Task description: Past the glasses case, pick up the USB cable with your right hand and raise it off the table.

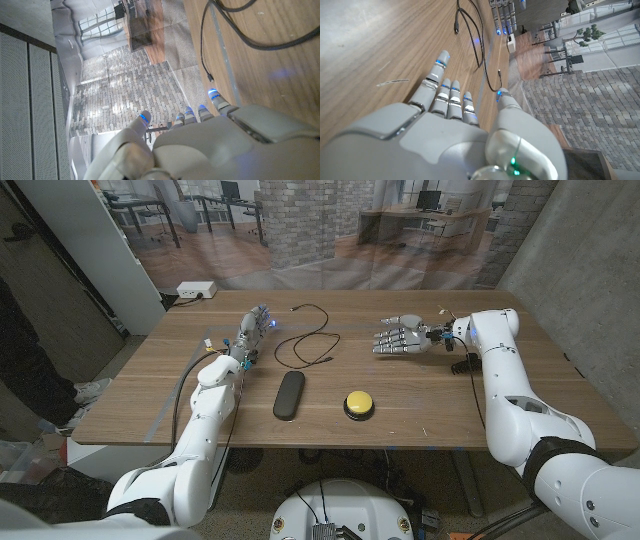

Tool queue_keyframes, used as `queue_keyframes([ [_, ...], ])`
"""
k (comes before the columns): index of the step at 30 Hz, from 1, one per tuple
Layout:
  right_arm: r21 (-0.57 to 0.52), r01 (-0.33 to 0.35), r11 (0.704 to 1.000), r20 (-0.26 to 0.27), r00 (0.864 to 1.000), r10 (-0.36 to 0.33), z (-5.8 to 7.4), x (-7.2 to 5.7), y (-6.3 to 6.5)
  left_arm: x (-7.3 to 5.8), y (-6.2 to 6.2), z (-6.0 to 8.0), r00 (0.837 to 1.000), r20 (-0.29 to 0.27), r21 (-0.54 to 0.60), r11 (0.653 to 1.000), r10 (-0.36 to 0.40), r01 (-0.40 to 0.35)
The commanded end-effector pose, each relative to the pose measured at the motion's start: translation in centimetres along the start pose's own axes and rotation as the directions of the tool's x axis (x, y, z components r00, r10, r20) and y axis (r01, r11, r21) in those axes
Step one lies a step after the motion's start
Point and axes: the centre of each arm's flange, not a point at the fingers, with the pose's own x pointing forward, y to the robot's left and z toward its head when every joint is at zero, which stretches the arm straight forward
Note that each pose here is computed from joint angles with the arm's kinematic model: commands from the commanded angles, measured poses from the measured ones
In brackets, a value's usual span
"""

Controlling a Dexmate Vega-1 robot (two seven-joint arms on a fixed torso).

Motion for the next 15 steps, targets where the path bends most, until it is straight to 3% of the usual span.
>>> queue_keyframes([
  [1,0.027,-0.047,0.999,-0.035,0.998,0.048,-0.23,1.11,0.51,0.20,0.27,0.05,1.000,0.002,-0.004,1.000,-0.003,0.003],
  [15,0.027,-0.093,0.995,-0.078,0.992,0.095,-0.26,2.10,0.90,0.12,0.40,-0.03,1.000,0.003,-0.007,1.000,-0.001,0.001],
])
